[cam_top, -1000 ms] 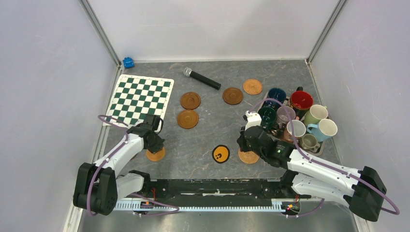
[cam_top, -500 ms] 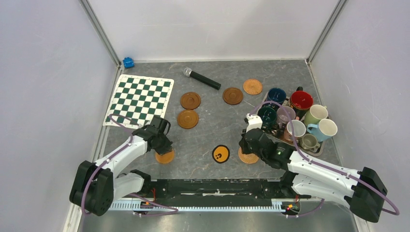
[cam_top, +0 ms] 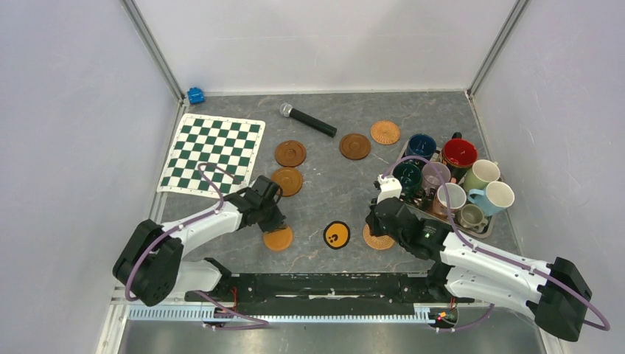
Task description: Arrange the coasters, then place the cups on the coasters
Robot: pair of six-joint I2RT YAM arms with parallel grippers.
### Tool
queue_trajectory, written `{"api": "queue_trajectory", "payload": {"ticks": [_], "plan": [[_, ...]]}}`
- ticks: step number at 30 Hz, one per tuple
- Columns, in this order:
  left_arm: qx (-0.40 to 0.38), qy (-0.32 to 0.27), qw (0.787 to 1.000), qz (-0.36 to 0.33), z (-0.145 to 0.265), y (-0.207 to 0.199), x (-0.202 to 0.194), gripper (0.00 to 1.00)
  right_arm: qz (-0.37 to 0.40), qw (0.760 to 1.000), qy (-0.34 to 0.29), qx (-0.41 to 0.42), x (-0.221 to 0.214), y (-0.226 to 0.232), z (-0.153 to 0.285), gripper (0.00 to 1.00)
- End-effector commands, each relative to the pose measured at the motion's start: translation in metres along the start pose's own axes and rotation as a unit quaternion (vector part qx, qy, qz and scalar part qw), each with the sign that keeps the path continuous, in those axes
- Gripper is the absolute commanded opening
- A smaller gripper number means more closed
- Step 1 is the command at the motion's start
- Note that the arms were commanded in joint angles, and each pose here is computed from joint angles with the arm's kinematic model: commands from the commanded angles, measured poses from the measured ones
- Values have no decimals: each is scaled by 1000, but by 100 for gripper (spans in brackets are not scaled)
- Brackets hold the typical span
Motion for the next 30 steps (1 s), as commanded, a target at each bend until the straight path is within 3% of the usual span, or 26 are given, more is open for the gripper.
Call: {"api": "queue_trajectory", "payload": {"ticks": [1, 9, 18, 20, 23, 30], "plan": [[-34, 32, 999, -26, -8, -21, -13, 12, -9, 1000, -16, -5, 6, 0, -1, 0], [-73, 32, 995, -65, -5, -45, -18, 13, -9, 1000, -19, -7, 7, 0, 0, 0], [-138, 15, 985, -106, 17, -68, -11, 25, -6, 1000, -23, -6, 11, 2, 0, 0], [-119, -17, 985, -120, 28, -69, -1, 38, -6, 1000, -26, -4, 14, 3, 1, 0], [-61, -93, 985, -134, 47, -64, 22, 51, -3, 999, -32, 0, 19, 5, 3, 0], [120, -246, 960, -59, 84, -20, 76, 49, 7, 999, -40, 3, 29, 9, 5, 0]]}}
Point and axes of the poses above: each gripper's point midway between its finger pads, its own z axis back along the fingers, its own y axis along the line the jaws close on, x = y × z, the point moved 7 cm from there along z, back along the fingers, and after that the axes turned 1 degree about z, right-handed, at the moved point
